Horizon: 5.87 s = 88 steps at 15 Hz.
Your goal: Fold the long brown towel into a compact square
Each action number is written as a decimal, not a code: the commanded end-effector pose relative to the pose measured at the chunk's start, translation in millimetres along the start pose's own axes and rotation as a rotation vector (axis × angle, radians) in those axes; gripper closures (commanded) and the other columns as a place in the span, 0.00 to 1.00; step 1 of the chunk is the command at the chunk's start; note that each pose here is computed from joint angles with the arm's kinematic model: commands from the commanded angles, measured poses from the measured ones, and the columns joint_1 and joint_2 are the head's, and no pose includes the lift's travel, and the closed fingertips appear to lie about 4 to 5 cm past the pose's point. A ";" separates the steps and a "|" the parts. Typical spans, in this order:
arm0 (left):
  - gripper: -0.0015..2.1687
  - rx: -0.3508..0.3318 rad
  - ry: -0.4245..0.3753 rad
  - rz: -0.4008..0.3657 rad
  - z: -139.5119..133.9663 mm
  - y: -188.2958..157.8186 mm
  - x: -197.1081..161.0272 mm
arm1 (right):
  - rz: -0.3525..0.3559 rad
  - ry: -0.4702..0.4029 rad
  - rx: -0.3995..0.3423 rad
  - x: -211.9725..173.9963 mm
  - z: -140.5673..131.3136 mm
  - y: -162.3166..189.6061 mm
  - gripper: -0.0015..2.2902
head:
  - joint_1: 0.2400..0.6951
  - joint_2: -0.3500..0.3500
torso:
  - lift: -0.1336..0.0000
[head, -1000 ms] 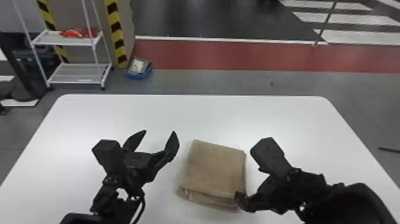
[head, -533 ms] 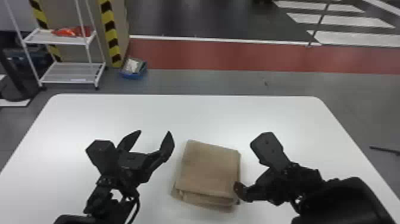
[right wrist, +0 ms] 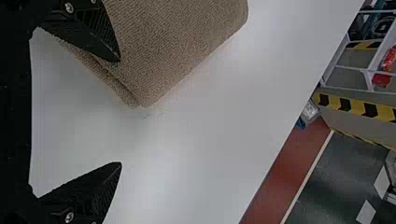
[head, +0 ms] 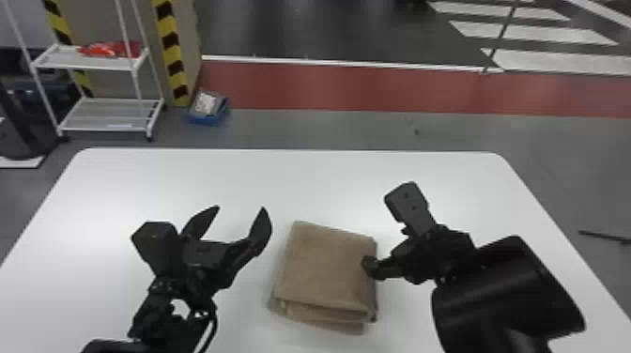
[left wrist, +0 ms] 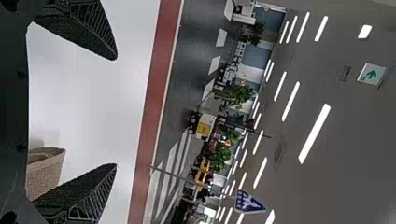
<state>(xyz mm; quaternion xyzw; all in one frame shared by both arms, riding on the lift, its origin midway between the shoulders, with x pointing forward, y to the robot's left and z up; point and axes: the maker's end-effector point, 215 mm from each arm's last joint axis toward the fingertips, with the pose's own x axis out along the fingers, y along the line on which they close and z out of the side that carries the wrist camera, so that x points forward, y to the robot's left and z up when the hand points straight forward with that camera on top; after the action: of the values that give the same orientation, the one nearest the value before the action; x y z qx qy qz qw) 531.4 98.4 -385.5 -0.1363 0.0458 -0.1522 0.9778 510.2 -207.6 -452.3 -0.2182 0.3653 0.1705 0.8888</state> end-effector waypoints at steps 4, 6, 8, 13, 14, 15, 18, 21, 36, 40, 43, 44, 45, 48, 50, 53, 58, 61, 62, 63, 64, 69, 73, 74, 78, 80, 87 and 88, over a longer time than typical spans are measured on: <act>0.02 -0.001 -0.003 0.005 1.8 3.3 0.2 | 0.015 -0.104 0.041 -34.3 22.8 -4.8 0.05 | 1.00 0.34 | 0.24; 0.02 -0.001 -0.003 0.004 1.8 3.0 0.2 | 0.081 -0.097 0.055 -47.9 10.7 1.2 0.30 | 1.00 0.35 | 0.24; 0.02 0.001 -0.003 0.005 1.8 3.3 0.2 | 0.137 -0.080 0.042 -55.9 -6.0 13.2 0.91 | 1.00 0.35 | 0.24; 0.02 0.000 -0.004 0.015 1.8 8.7 -2.7 | 0.396 -0.170 -0.107 -117.6 -9.2 86.7 0.99 | 1.00 0.38 | 0.24; 0.02 0.002 -0.006 0.015 1.9 9.0 -2.8 | 0.447 -0.178 -0.117 -131.4 -12.4 100.4 0.99 | 1.00 0.39 | 0.24; 0.02 -0.002 -0.007 0.015 1.9 8.3 -3.1 | 0.501 -0.175 -0.130 -139.9 -16.3 113.6 0.99 | 1.00 0.41 | 0.24; 0.03 0.000 -0.007 0.013 1.4 6.8 -3.0 | 0.560 -0.090 -0.177 -134.2 -44.8 132.7 0.99 | 1.00 0.45 | 0.24; 0.03 -0.001 -0.007 0.013 1.3 6.6 -3.5 | 0.577 0.010 -0.193 -104.2 -68.4 143.4 0.99 | 1.00 0.44 | 0.24; 0.03 0.002 -0.014 0.013 5.7 7.3 -4.8 | 0.421 0.091 -0.088 -44.3 -59.3 80.6 0.99 | 1.00 0.39 | 0.24; 0.03 0.006 -0.023 0.016 9.2 13.1 -6.3 | 0.470 -0.071 0.031 -107.2 -44.3 77.5 0.79 | 1.00 0.40 | 0.24; 0.03 0.003 -0.018 0.023 5.9 15.8 -11.3 | 0.431 -0.179 0.129 -112.6 -18.4 75.4 0.08 | 1.00 0.38 | 0.24; 0.03 0.001 -0.022 0.024 7.4 14.5 -15.1 | 0.399 -0.208 0.153 -112.7 -13.3 76.3 0.02 | 1.00 0.38 | 0.24; 0.03 0.002 -0.024 0.026 8.3 13.9 -20.0 | 0.333 -0.223 0.183 -109.5 -15.4 68.4 0.02 | 1.00 0.39 | 0.24; 0.03 0.013 -0.033 0.045 9.2 19.9 -36.0 | 0.028 -0.458 0.182 -103.9 16.8 33.1 0.02 | 1.00 0.37 | 0.24; 0.02 0.040 -0.052 0.059 12.9 25.6 -43.9 | -0.098 -0.656 0.205 -118.2 43.5 23.5 0.02 | 1.00 0.37 | 0.24; 0.02 0.129 -0.080 0.074 16.2 21.6 -60.5 | -0.240 -0.850 0.272 -145.9 49.6 24.5 0.03 | 1.00 0.41 | 0.24; 0.02 0.205 -0.097 0.150 27.9 43.0 -87.2 | -0.314 -0.829 0.371 -142.5 33.8 20.1 0.03 | 1.00 0.42 | 0.24; 0.02 0.222 -0.103 0.237 40.5 91.4 -109.1 | -0.328 -0.814 0.403 -141.7 24.8 5.1 0.03 | 1.00 0.46 | 0.24; 0.02 0.229 -0.102 0.266 43.1 108.4 -116.6 | -0.330 -0.815 0.408 -142.6 23.1 2.0 0.03 | 1.00 0.48 | 0.24; 0.02 0.229 -0.107 0.300 49.5 130.4 -128.1 | -0.325 -0.819 0.415 -143.2 22.9 0.7 0.03 | 1.00 0.52 | 0.24; 0.02 0.231 -0.101 0.318 50.7 145.3 -137.3 | -0.323 -0.823 0.420 -144.2 22.5 -1.2 0.03 | 1.00 0.54 | 0.24; 0.02 0.228 -0.113 0.339 57.1 152.6 -145.8 | -0.322 -0.820 0.438 -144.4 17.6 -6.3 0.03 | 1.00 0.64 | 0.24; 0.02 0.227 -0.124 0.350 61.6 152.4 -147.8 | -0.310 -0.803 0.445 -139.9 13.6 -1.6 0.03 | 1.00 0.64 | 0.24; 0.02 0.226 -0.124 0.361 61.7 154.2 -147.8 | -0.308 -0.794 0.445 -137.7 11.7 0.6 0.03 | 1.00 0.64 | 0.24; 0.02 0.213 -0.132 0.363 66.1 154.9 -149.3 | -0.311 -0.779 0.445 -135.9 6.6 -0.4 0.03 | 1.00 0.65 | 0.24; 0.02 0.202 -0.135 0.365 66.9 156.0 -150.7 | -0.311 -0.779 0.445 -135.9 6.5 -0.6 0.04 | 1.00 0.64 | 0.24; 0.02 0.197 -0.140 0.362 69.5 153.8 -151.7 | -0.312 -0.773 0.447 -136.1 3.4 -1.1 0.04 | 1.00 0.65 | 0.24; 0.02 0.198 -0.141 0.362 70.7 153.8 -152.7 | -0.312 -0.773 0.447 -136.1 3.4 -1.1 0.04 | 1.00 0.65 | 0.24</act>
<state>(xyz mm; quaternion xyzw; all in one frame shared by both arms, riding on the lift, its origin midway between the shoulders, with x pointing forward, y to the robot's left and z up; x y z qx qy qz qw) 440.3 304.1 -354.4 -0.0394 -0.0138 0.0321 0.9986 420.8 -226.3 -351.4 0.0059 -0.0017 0.0207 0.9998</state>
